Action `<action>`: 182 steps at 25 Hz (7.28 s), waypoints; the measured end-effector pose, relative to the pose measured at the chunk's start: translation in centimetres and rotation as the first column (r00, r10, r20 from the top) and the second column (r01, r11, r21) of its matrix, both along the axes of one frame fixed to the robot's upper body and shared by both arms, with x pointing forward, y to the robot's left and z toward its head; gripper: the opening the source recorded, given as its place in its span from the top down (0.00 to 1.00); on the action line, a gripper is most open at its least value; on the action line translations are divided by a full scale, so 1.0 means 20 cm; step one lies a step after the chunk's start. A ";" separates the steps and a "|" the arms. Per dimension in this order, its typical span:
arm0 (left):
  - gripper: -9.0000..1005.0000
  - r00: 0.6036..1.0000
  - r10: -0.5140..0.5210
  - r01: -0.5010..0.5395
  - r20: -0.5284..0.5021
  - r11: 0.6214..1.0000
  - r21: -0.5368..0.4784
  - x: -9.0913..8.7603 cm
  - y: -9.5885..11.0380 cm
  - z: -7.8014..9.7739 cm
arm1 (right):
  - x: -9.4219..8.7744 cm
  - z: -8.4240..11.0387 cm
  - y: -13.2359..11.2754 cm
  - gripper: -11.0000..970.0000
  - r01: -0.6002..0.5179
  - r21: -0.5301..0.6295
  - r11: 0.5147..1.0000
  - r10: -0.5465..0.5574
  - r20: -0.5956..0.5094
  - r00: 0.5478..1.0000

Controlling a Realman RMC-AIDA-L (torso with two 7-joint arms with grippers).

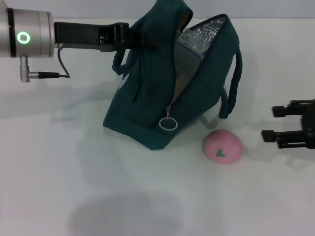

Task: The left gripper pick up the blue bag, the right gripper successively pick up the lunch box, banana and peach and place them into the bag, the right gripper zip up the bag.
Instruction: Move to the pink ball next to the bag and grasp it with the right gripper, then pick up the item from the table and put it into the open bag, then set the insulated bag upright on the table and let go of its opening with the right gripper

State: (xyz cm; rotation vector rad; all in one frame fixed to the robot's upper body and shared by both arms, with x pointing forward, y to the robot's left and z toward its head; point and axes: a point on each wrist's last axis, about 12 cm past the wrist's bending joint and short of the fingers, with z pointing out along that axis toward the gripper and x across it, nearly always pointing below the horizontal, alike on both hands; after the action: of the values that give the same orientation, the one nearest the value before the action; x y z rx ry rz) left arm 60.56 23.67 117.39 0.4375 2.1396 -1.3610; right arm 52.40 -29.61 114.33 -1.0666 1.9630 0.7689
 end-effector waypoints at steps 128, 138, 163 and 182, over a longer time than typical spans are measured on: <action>0.94 1.000 -0.024 0.025 0.017 0.999 -0.029 -0.01 -0.04 0.00 | 0.22 0.06 0.20 0.92 -0.231 0.425 0.875 -0.011 0.494 0.869; 0.94 1.000 -0.025 0.025 0.017 0.999 -0.037 -0.01 -0.04 0.00 | 0.34 -0.07 0.43 0.95 -0.177 0.270 0.947 0.040 0.445 0.895; 0.94 1.000 -0.022 0.022 0.020 0.999 -0.026 -0.02 -0.03 0.00 | 0.15 -0.04 0.21 0.29 -0.124 0.419 0.900 -0.117 0.505 0.855; 0.94 1.000 -0.004 0.004 0.020 1.000 -0.022 -0.01 -0.01 -0.01 | 0.13 -0.38 0.07 0.11 0.171 0.276 0.946 -0.267 0.361 0.893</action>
State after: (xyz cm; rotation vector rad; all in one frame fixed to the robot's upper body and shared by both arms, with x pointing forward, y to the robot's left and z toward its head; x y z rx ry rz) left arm 60.33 23.49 117.22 0.4452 2.1072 -1.3758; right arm 54.95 -28.11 106.76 -0.7666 1.5667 0.5907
